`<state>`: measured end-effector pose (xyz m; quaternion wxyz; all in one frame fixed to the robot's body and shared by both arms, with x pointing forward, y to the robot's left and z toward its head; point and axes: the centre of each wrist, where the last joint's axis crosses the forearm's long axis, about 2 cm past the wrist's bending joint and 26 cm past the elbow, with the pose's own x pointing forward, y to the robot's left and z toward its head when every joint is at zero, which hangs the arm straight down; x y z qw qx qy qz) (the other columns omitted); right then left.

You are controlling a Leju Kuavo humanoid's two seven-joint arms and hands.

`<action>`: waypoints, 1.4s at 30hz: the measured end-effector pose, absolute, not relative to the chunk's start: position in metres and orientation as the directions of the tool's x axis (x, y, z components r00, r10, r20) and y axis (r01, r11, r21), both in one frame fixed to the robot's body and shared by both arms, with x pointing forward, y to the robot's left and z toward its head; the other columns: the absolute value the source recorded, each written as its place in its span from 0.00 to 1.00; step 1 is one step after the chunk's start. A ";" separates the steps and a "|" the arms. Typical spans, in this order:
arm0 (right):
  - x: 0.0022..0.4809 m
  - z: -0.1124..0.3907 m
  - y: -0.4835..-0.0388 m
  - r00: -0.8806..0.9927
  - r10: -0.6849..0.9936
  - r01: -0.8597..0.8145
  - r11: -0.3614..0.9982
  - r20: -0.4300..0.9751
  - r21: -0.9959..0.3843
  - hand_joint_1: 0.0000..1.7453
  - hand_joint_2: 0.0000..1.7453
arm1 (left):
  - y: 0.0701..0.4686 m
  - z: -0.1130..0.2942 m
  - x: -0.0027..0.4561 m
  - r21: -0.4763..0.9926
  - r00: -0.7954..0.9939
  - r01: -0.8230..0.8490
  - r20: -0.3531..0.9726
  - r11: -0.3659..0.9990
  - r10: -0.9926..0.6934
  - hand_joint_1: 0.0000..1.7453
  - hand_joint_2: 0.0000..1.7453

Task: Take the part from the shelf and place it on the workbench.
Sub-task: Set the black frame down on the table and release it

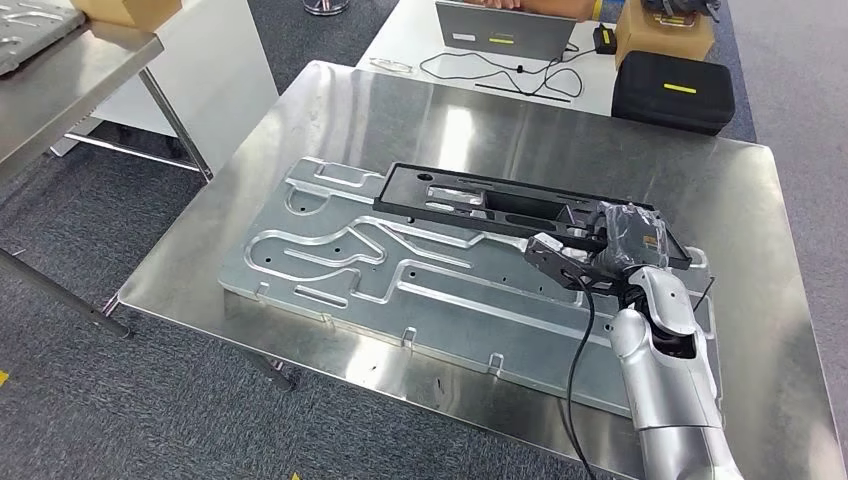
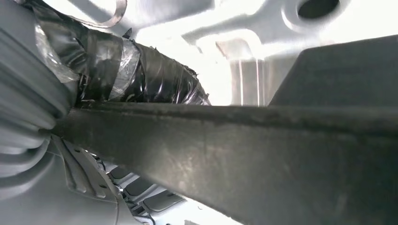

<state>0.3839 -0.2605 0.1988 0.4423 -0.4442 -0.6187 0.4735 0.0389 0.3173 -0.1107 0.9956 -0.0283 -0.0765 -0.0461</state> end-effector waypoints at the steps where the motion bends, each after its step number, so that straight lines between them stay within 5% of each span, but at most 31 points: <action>1: 0.384 0.195 -0.261 -0.209 0.969 0.118 0.160 0.133 -0.980 1.00 1.00 | 0.317 -0.111 0.039 -0.050 0.984 0.095 0.157 0.994 -0.086 0.00 1.00; 28: 0.365 0.162 -0.216 -0.291 0.932 -0.024 0.221 0.218 -0.975 1.00 1.00 | 0.318 -0.111 0.038 -0.064 0.985 0.049 0.168 0.997 -0.037 0.00 1.00; 32: 0.364 0.161 -0.214 -0.294 0.930 -0.029 0.221 0.220 -0.975 0.00 0.00 | 0.318 -0.111 0.038 -0.079 0.985 0.037 0.172 0.996 -0.023 0.00 1.00; 42: 0.359 0.151 -0.209 -0.293 0.926 -0.068 0.226 0.236 -0.972 0.00 0.00 | 0.318 -0.111 0.037 -0.087 0.985 0.038 0.171 0.996 -0.023 0.00 1.00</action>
